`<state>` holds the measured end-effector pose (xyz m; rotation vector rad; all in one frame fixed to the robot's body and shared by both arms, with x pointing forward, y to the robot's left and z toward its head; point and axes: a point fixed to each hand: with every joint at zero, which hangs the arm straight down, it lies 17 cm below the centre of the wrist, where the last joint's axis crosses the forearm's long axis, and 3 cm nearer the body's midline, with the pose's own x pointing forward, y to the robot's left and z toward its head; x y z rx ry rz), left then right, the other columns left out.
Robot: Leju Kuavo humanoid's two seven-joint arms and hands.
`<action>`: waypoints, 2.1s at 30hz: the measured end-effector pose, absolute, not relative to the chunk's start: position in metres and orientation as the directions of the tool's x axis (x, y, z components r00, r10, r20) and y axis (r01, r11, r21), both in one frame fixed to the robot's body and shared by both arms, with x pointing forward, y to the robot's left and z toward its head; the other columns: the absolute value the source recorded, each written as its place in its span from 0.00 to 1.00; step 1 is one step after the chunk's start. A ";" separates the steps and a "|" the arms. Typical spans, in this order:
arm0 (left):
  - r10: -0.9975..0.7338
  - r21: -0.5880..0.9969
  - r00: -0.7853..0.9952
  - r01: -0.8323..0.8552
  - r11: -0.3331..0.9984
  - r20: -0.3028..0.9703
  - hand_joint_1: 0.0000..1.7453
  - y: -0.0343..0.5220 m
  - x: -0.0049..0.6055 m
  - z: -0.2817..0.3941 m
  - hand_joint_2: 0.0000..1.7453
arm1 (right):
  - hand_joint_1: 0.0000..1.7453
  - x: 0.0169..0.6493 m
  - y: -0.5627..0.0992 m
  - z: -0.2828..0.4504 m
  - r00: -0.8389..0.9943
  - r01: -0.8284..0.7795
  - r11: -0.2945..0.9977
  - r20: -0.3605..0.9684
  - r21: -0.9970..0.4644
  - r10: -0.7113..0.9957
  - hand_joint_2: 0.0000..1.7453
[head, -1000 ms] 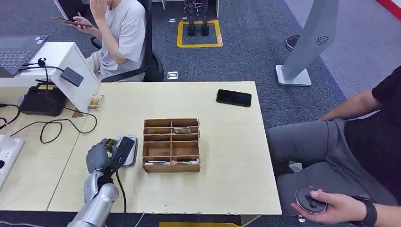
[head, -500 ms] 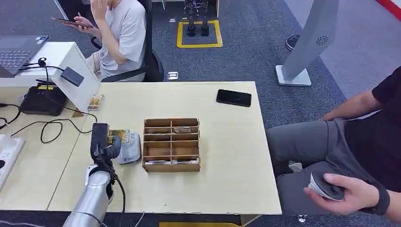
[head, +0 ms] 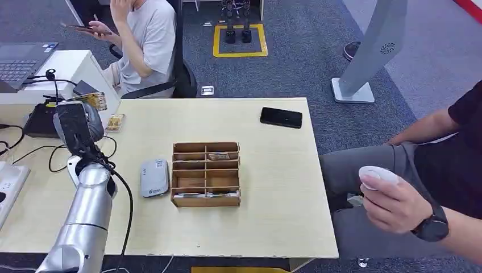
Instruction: Pass the card to the sensor for recognition and then transmit it.
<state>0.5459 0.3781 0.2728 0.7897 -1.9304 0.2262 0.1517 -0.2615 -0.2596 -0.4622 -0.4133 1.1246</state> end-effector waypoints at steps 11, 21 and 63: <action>-0.862 0.544 -0.250 -0.690 0.478 0.441 1.00 0.336 0.536 0.311 1.00 | 0.00 0.151 -0.255 -0.261 0.341 -0.777 0.339 0.097 -0.530 0.935 0.00; -0.975 0.667 -0.220 -0.724 0.177 0.021 1.00 0.295 0.531 0.321 1.00 | 0.00 0.158 -0.252 -0.259 0.321 -0.779 0.326 0.105 -0.535 0.941 0.00; -0.813 0.731 -0.406 -0.381 0.566 0.417 0.00 0.276 0.530 0.258 1.00 | 0.00 0.153 -0.258 -0.259 0.381 -0.742 0.385 0.128 -0.549 0.916 0.00</action>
